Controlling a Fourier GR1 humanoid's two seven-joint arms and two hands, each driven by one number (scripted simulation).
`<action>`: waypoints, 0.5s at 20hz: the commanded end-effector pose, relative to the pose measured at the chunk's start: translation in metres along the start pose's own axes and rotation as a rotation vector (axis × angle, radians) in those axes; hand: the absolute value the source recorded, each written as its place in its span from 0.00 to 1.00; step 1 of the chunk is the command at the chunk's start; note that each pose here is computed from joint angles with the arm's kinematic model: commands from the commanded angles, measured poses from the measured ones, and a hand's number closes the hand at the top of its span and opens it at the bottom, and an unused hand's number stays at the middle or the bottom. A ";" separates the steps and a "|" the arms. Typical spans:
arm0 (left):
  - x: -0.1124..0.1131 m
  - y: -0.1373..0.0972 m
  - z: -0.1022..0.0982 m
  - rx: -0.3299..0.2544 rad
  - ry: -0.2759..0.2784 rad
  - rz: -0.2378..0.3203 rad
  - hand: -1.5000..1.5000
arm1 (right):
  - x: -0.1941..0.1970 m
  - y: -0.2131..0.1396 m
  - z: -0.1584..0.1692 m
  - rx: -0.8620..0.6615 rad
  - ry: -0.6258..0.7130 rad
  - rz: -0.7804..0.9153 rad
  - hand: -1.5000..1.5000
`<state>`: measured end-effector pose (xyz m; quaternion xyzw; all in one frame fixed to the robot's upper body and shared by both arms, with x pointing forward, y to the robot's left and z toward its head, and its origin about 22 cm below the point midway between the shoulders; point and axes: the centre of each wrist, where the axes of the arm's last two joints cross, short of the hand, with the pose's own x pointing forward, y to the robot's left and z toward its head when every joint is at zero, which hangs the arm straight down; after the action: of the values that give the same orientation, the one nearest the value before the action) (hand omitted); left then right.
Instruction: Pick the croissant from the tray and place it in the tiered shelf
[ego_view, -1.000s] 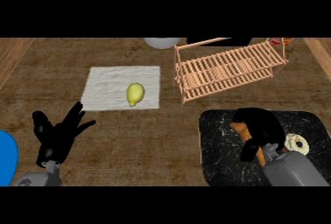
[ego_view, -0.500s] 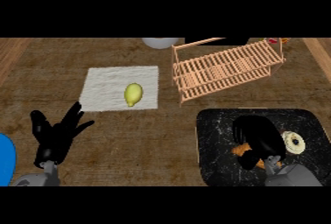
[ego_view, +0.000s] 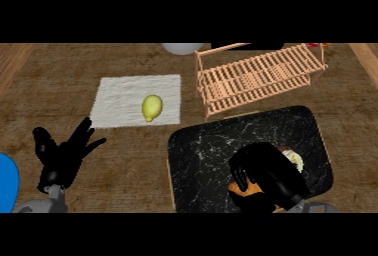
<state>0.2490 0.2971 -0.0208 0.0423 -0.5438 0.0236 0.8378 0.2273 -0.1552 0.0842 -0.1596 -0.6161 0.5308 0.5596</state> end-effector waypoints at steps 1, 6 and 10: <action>-0.021 0.010 0.004 0.017 0.040 -0.002 0.50 | 0.026 -0.040 0.040 -0.132 -0.131 -0.044 1.00; -0.001 0.011 -0.004 0.005 0.032 -0.002 0.50 | 0.058 -0.089 0.080 -0.332 -0.123 -0.066 1.00; 0.006 -0.004 -0.001 0.013 0.029 -0.015 0.50 | 0.062 -0.134 0.098 -0.422 -0.080 -0.072 1.00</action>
<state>0.2496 0.2995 -0.0188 0.0447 -0.5406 0.0239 0.8398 0.1877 -0.1877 0.2126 -0.2082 -0.7223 0.4130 0.5142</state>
